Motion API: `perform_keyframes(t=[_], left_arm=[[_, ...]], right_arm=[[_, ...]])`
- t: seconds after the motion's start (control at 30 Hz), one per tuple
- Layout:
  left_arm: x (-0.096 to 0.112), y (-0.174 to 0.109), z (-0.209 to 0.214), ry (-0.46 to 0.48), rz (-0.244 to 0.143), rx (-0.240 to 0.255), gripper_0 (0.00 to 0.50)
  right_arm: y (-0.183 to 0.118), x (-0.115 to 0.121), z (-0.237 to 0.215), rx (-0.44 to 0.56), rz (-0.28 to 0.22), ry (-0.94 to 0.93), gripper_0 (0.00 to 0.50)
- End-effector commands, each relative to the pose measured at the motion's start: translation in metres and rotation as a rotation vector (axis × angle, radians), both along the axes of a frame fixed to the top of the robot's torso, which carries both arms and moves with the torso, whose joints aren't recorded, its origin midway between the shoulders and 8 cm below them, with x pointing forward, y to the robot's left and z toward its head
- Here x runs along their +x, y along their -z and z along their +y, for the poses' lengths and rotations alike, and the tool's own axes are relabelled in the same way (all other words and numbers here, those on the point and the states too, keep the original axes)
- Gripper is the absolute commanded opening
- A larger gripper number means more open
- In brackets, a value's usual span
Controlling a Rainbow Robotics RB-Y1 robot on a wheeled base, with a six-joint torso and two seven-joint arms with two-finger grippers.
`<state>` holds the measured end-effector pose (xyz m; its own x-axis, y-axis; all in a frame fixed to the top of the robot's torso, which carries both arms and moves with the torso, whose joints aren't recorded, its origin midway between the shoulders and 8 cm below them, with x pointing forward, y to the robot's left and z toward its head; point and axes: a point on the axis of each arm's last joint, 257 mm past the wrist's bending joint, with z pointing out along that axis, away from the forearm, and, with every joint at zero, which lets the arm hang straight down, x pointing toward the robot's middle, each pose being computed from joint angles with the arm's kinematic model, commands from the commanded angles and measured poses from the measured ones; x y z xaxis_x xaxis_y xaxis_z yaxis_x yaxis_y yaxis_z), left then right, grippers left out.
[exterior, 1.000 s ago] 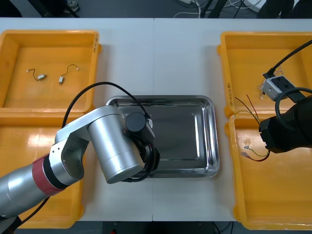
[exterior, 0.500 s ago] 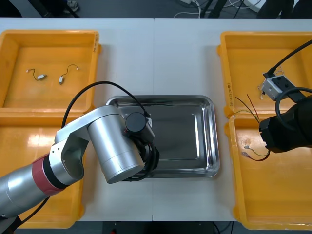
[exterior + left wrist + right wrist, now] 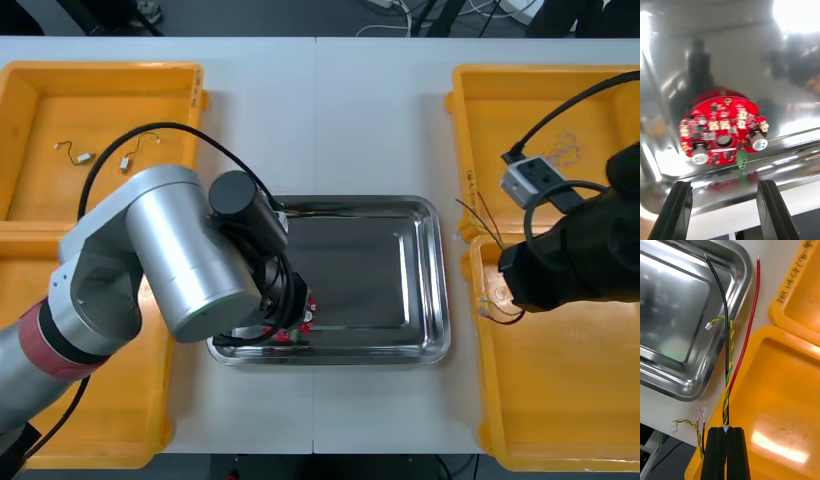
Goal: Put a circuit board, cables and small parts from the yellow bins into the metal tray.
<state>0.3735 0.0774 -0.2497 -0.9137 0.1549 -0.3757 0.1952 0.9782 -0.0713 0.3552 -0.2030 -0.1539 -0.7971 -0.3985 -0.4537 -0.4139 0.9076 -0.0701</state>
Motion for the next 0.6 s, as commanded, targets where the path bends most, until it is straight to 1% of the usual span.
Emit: perform_keyframes(t=[0.03,0.23,0.43,0.6], left_arm=[[0.006,-0.026,0.028,-0.060,-0.021,-0.010,0.500],[0.018,-0.049,0.055,-0.086,-0.028,-0.022,0.500],[0.028,-0.067,0.091,-0.103,-0.046,0.016,0.500],[0.035,-0.082,0.113,-0.134,-0.059,0.019,0.500]], right_arm=[[-0.003,0.002,0.041,-0.018,-0.036,-0.125,0.000],[0.011,-0.006,0.067,-0.028,-0.003,-0.194,0.000],[0.026,-0.014,0.075,-0.079,0.009,-0.258,0.000],[0.032,-0.018,0.085,-0.103,0.004,-0.312,0.000]])
